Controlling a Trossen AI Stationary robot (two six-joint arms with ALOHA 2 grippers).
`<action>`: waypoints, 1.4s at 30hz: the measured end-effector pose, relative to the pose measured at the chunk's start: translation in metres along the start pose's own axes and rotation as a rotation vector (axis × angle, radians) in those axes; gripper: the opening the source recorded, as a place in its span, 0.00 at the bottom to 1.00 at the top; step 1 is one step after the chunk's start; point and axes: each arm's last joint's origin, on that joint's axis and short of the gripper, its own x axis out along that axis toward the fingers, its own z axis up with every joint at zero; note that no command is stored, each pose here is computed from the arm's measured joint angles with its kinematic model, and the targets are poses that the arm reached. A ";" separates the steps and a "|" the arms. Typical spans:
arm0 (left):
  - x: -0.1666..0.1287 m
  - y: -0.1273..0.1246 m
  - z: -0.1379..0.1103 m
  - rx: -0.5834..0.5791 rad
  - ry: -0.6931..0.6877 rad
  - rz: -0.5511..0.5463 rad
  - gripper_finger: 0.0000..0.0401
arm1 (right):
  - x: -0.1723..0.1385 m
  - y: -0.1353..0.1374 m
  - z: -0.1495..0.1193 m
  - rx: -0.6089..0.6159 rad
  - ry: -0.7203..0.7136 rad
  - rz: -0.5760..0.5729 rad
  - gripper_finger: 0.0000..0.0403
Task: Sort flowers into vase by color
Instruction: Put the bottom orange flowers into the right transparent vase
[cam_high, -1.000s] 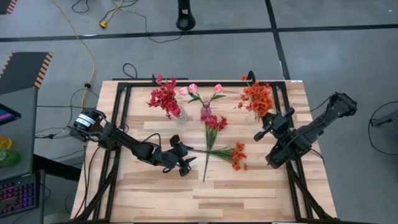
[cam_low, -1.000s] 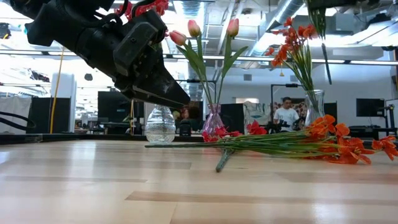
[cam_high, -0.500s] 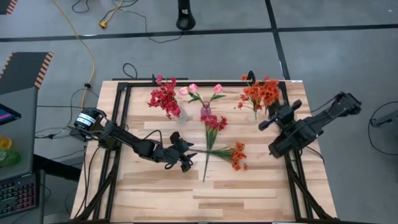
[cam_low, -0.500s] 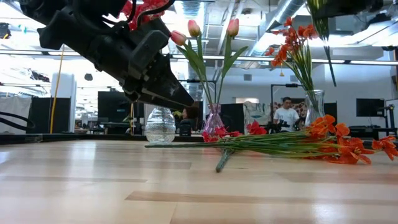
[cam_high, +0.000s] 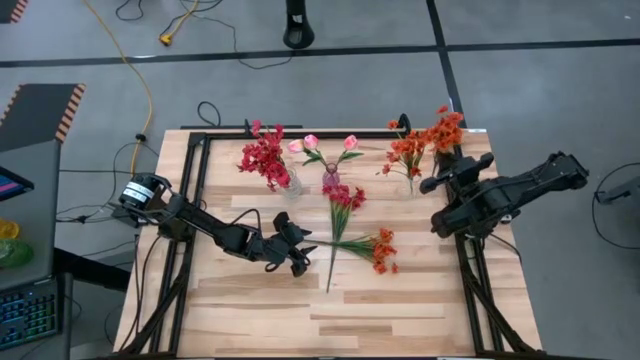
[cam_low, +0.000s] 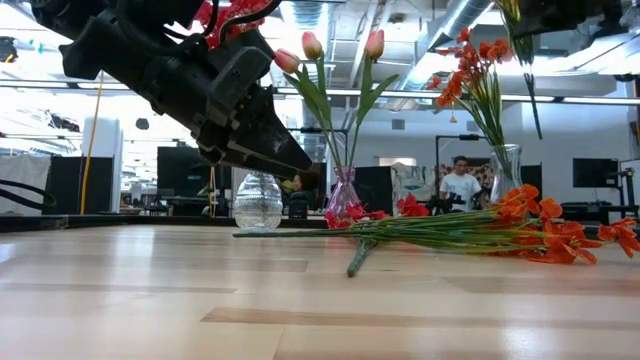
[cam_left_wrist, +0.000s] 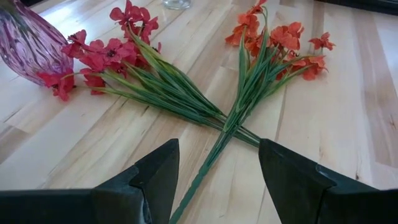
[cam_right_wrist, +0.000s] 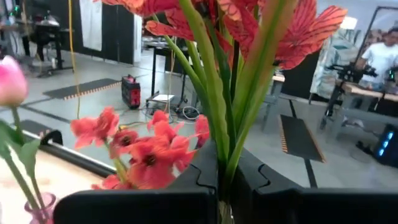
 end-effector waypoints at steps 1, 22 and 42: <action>0.000 0.000 0.000 0.000 0.000 0.000 0.52 | 0.000 -0.001 0.001 0.022 0.000 0.001 0.10; 0.000 0.000 0.000 0.003 0.000 0.000 0.52 | -0.034 0.040 0.034 0.163 -0.009 0.218 0.10; 0.000 0.000 0.000 -0.014 -0.004 0.008 0.52 | -0.008 -0.011 0.073 0.074 -0.086 0.601 0.10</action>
